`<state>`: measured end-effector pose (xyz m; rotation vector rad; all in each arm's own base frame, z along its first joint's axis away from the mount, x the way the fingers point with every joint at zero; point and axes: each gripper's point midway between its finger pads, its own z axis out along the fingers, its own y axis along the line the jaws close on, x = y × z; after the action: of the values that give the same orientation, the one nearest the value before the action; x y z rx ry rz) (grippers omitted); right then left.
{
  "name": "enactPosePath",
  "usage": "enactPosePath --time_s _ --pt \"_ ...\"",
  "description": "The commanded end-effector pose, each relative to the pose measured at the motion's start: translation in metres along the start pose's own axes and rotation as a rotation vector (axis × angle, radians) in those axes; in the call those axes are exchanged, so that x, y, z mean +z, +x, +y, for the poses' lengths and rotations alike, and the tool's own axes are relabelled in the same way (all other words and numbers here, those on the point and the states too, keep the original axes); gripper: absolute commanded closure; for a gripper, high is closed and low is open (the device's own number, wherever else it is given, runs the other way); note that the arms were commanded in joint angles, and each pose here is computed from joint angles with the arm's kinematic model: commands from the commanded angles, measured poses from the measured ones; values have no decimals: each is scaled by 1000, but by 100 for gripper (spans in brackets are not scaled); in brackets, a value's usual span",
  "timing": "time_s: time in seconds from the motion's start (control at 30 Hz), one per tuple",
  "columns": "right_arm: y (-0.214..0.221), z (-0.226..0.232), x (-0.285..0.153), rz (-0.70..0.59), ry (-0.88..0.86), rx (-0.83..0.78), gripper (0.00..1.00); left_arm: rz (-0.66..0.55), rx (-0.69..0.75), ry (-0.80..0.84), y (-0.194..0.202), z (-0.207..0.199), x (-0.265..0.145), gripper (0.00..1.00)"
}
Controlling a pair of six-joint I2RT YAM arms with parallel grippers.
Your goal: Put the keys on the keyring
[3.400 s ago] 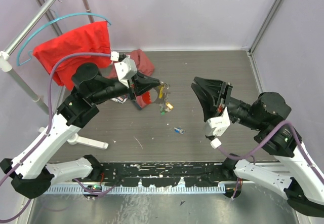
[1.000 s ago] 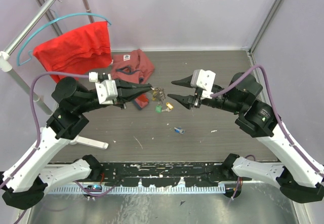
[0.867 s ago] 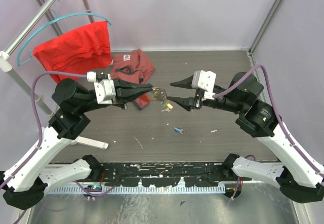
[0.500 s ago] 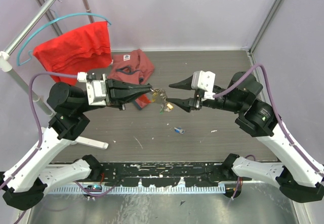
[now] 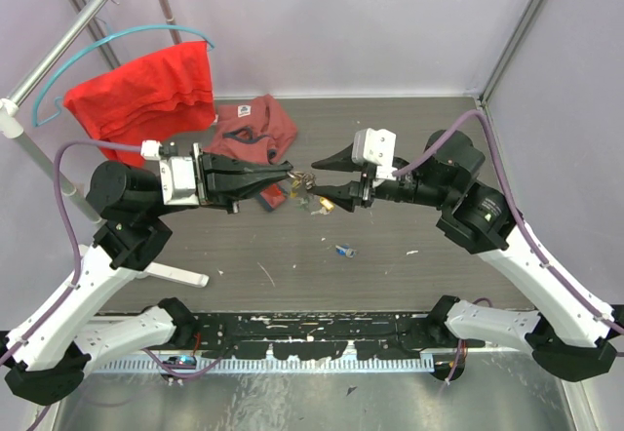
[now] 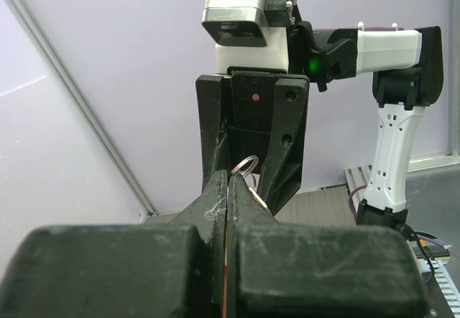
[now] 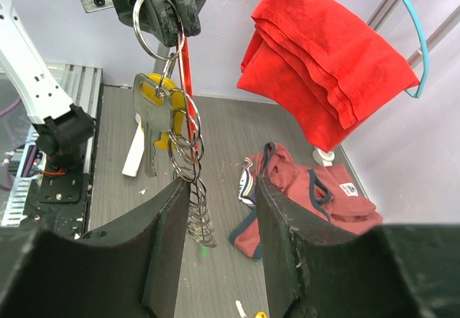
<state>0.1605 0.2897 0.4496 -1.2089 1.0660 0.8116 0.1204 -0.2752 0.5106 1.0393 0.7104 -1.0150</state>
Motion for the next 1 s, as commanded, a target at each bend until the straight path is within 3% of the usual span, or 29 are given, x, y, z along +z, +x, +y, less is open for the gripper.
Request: enactPosePath --time_s 0.0,0.47,0.97 --pt "-35 -3 2 -110 -11 -28 53 -43 27 11 -10 -2 1 100" --pt "-37 10 3 -125 -89 -35 46 -32 32 -12 -6 3 2 100" --pt "-30 2 -14 -53 -7 -62 47 -27 30 -15 -5 4 3 100"
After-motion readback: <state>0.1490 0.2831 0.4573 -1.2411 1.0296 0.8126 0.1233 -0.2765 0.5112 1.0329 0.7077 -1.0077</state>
